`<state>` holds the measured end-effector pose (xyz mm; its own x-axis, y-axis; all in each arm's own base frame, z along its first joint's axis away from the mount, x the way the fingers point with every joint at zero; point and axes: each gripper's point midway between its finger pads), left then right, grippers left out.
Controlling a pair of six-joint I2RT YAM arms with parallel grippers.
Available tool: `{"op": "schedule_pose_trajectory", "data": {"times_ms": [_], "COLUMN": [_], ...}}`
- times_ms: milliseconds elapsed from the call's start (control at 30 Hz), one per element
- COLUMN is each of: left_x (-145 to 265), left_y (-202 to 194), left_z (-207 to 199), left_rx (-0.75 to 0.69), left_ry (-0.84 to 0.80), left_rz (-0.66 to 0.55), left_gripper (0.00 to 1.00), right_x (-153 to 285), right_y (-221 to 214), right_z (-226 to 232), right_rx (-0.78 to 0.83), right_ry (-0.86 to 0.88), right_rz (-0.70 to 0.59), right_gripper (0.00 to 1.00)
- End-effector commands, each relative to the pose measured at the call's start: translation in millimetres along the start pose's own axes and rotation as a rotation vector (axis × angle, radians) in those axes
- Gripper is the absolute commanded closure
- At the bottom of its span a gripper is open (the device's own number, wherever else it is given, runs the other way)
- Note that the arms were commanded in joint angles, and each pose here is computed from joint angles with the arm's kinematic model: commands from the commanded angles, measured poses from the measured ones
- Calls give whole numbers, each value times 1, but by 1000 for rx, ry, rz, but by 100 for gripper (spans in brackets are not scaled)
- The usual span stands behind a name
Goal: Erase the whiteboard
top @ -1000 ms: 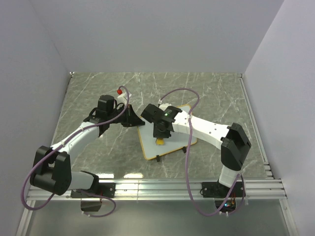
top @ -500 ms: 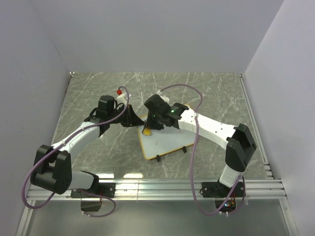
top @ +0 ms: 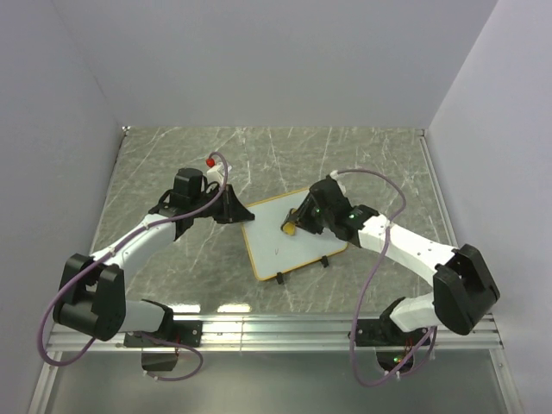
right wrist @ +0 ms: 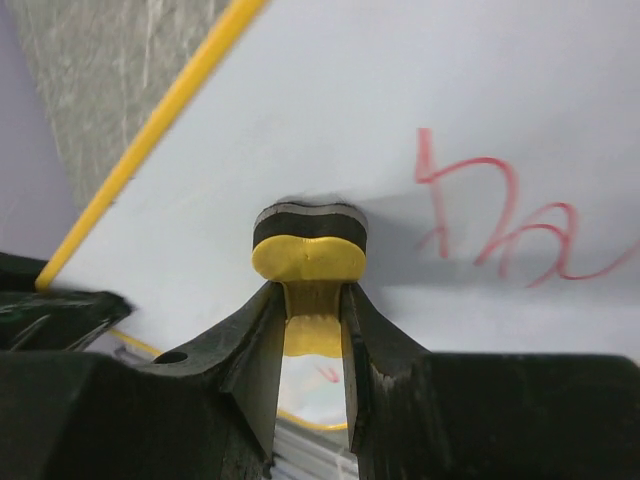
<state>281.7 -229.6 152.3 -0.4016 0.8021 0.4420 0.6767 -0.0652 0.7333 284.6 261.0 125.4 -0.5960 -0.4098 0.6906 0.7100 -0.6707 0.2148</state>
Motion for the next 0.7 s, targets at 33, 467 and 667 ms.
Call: {"op": "schedule_pose_trajectory", "data": {"times_ms": [33,467,667], "left_x": [0,0,-3], "left_y": [-41,-42,-44], "left_z": [34,39,41], "left_rx": [0,-2,-11], "left_ry": [179,202,216], "left_rz": [123,132,141], "left_gripper": [100,100,100], "right_x": [-11,38,50], "right_y": [21,40,81], "right_z": [-84,-82,-12], "right_rx": [25,-80,-55], "right_ry": [-242,-146,2], "right_rz": [-141,-209,-259], "right_gripper": [100,100,100]}}
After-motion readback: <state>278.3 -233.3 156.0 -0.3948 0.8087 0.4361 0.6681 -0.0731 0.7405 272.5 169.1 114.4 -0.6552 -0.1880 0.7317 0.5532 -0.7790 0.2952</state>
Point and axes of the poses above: each gripper's point midway between its finger pads, its own x axis back along the fingers, its own z axis along the line the jaws close on, y = z × x, and after that the axes turned 14 degrees about -x, right-handed
